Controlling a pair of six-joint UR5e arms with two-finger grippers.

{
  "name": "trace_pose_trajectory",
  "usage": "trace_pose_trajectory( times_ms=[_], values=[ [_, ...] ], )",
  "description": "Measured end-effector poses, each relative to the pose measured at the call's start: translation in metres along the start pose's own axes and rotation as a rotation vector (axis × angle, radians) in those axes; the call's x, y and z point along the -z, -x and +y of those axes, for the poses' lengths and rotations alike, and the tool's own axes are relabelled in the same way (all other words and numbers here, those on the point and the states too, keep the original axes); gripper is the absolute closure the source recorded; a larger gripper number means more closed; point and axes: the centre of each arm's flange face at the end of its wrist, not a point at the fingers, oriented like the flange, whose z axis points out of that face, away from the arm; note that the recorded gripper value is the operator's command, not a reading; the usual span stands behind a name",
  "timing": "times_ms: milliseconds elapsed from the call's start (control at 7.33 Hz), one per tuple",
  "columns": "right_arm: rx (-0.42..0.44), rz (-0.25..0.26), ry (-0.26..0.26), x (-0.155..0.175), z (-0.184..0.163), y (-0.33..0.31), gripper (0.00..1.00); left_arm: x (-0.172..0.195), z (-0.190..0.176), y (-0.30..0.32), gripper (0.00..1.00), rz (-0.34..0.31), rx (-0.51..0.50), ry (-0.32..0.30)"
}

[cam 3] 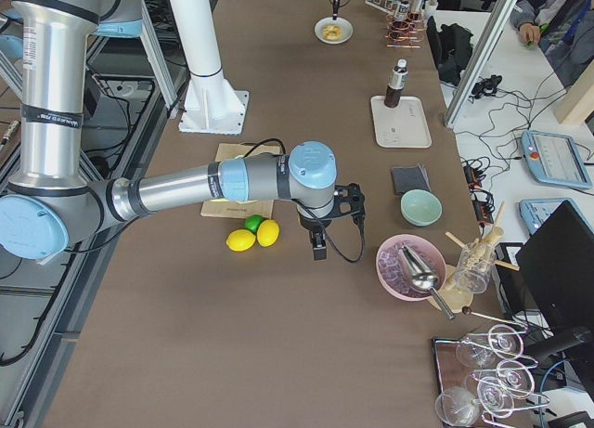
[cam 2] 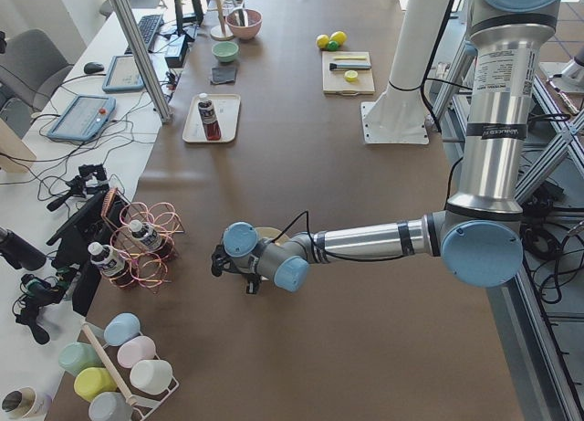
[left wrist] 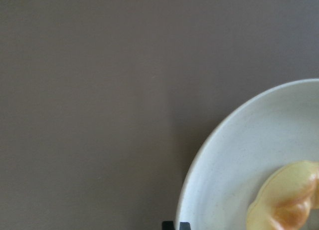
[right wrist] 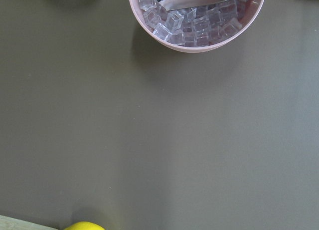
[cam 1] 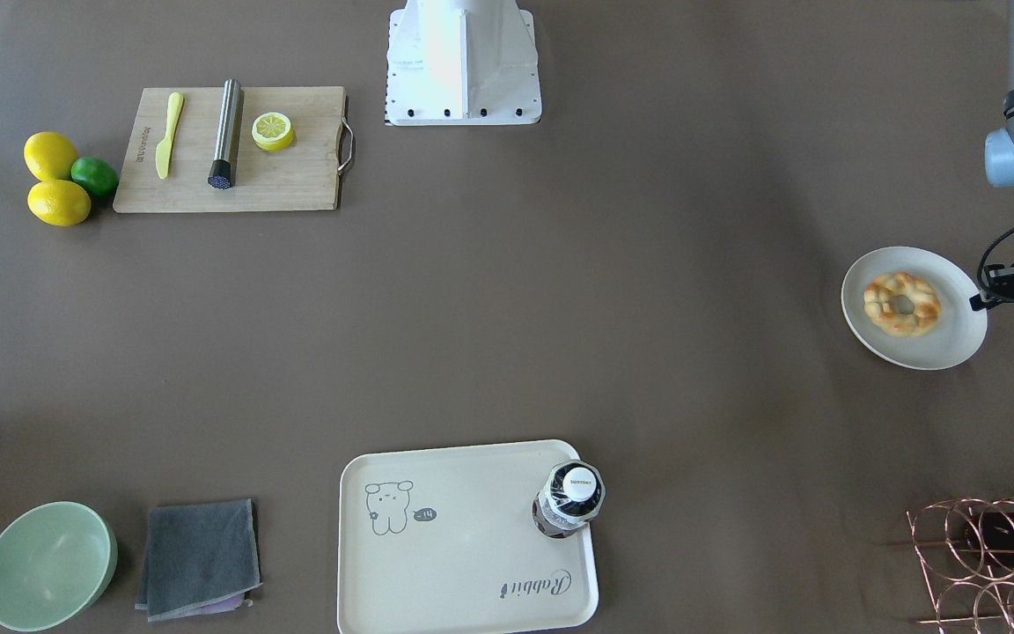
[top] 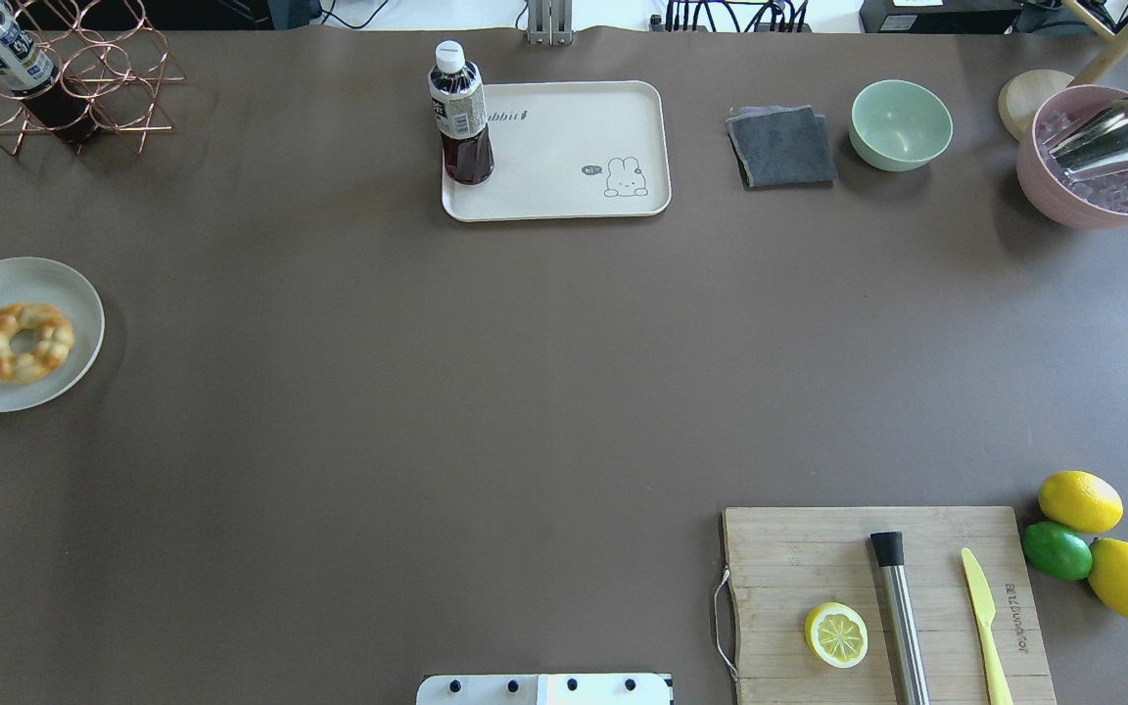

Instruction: Place donut on tray

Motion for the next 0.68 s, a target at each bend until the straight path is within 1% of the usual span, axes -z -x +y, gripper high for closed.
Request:
trace_pose_trajectory(
  times_ms=[273,409,545,682],
  values=[
    [-0.020,-0.002,-0.003,0.001,-0.005,0.004,0.00,0.032,-0.037,-0.069,1.00,0.108,0.117,-0.026],
    [-0.044,-0.004,-0.011,-0.001,-0.015,0.016,0.00,0.046,-0.047,-0.113,1.00,0.151,0.178,-0.032],
    [-0.054,-0.008,-0.011,-0.008,-0.028,0.035,0.00,0.050,-0.046,-0.162,1.00,0.182,0.227,-0.022],
    [-0.072,-0.019,0.000,-0.019,-0.049,0.067,0.00,0.052,-0.037,-0.214,1.00,0.205,0.259,-0.016]
  ],
)
